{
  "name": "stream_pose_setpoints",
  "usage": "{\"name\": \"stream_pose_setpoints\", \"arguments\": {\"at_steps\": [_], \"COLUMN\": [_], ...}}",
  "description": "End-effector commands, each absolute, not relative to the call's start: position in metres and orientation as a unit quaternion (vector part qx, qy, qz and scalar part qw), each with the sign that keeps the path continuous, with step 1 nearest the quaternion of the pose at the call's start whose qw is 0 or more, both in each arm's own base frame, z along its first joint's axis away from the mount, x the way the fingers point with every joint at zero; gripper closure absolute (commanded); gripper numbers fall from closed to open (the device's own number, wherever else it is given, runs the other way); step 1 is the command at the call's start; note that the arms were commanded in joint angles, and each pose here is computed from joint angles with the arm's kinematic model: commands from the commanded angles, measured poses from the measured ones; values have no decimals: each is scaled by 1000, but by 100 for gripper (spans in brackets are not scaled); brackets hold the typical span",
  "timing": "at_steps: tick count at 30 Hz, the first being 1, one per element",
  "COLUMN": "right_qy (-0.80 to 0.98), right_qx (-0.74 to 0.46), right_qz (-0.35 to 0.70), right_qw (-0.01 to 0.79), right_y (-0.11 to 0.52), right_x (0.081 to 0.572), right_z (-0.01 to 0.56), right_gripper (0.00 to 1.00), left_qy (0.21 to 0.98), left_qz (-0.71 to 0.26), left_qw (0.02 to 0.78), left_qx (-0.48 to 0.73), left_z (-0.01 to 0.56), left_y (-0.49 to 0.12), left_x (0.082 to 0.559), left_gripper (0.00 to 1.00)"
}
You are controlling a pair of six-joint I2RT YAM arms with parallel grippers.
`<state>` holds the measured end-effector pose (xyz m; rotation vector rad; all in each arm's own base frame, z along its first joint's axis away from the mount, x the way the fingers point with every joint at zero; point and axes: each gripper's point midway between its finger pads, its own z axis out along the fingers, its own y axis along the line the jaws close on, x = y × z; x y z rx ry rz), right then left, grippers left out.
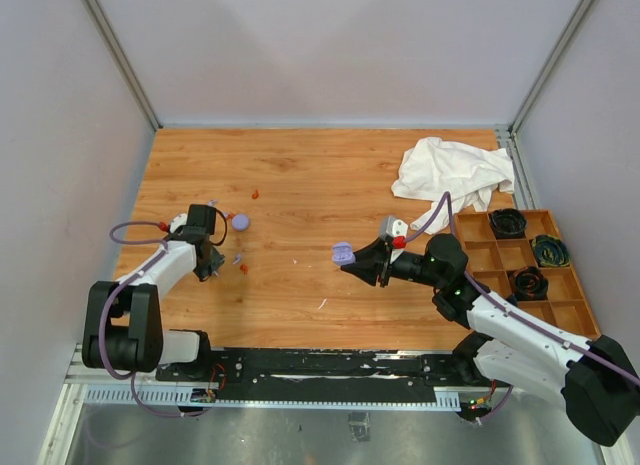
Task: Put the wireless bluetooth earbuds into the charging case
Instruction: Pick up the earbud from the center of the board.
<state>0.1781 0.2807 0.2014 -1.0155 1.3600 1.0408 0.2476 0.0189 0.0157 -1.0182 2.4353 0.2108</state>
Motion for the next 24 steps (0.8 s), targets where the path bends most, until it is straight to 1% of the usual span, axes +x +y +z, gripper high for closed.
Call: {"name": "stream_pose_setpoints", "arguments": {"at_steps": [1,7,12,21,24], "right_qy": [552,552,554,550,545], "right_qx": [-435,-436,-437,-441,-441], "right_qz": [438,437,434,432,428], "right_qw": [560,561,560,562,570], "right_y": [283,283,283,285,285], "right_x": [174,174,175,177,178], "right_z": [215,215,214,213,216], "right_gripper": [92,92,92,92,92], "left_qy": [897,899,900,891,880], "left_qz": [83,79,53,-3,-51], "left_qw": [222,223,234,313,356], "left_qx": [-372,-370,-365,-330,-310], "left_z": [9,11,19,65,90], "left_y": [20,18,10,-22,-49], "left_x": [240,240,244,270,284], "left_gripper": [67,75,77,81,82]}}
